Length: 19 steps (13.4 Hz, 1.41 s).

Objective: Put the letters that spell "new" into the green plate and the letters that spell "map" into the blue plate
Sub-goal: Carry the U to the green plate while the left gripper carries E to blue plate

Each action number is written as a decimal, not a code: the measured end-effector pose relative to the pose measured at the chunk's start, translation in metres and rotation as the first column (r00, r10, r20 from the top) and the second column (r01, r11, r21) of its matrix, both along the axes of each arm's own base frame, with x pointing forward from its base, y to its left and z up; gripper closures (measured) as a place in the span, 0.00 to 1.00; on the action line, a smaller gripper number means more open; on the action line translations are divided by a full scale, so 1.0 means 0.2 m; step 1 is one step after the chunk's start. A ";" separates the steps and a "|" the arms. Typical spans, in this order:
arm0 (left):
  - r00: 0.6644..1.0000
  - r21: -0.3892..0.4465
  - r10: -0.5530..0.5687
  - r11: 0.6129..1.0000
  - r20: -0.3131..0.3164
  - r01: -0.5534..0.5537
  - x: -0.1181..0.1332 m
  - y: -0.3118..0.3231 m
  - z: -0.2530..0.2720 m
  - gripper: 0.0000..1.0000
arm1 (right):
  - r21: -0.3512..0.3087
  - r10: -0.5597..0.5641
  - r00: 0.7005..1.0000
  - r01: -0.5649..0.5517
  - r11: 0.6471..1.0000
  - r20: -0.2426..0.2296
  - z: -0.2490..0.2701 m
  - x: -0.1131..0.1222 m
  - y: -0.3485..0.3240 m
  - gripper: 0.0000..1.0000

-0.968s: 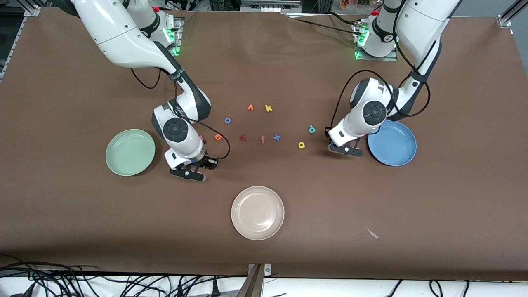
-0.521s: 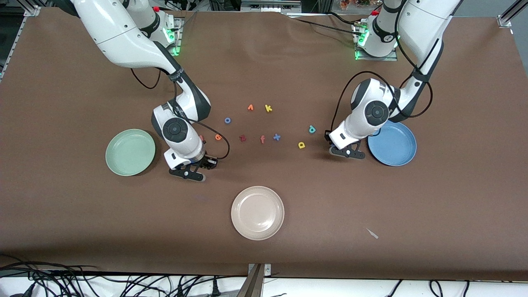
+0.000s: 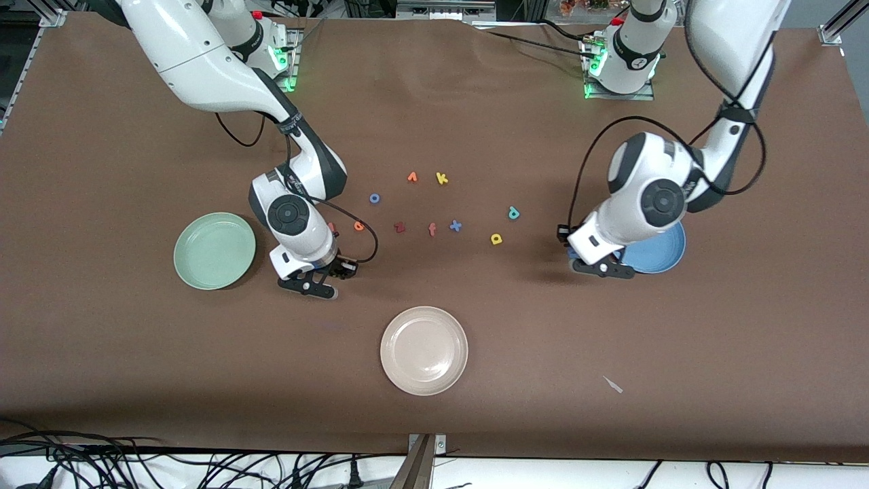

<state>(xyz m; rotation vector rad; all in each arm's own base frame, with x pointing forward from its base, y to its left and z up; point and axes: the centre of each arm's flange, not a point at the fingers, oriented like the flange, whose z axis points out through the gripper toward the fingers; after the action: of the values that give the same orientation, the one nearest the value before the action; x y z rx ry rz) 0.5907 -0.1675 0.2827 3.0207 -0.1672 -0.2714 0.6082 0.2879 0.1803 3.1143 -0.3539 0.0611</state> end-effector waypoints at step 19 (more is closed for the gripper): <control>0.964 -0.009 -0.112 0.994 -0.240 0.113 -0.03 1.12 -0.43 0.74 | -0.078 0.301 0.948 -0.310 0.948 -0.109 0.26 -0.21 -1.00 0.71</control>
<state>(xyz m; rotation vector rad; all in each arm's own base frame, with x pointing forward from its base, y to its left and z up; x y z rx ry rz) 0.5843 0.0574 0.1969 2.9537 -0.3180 -0.6438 0.5670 0.0878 0.2323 3.0330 0.1324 -0.0678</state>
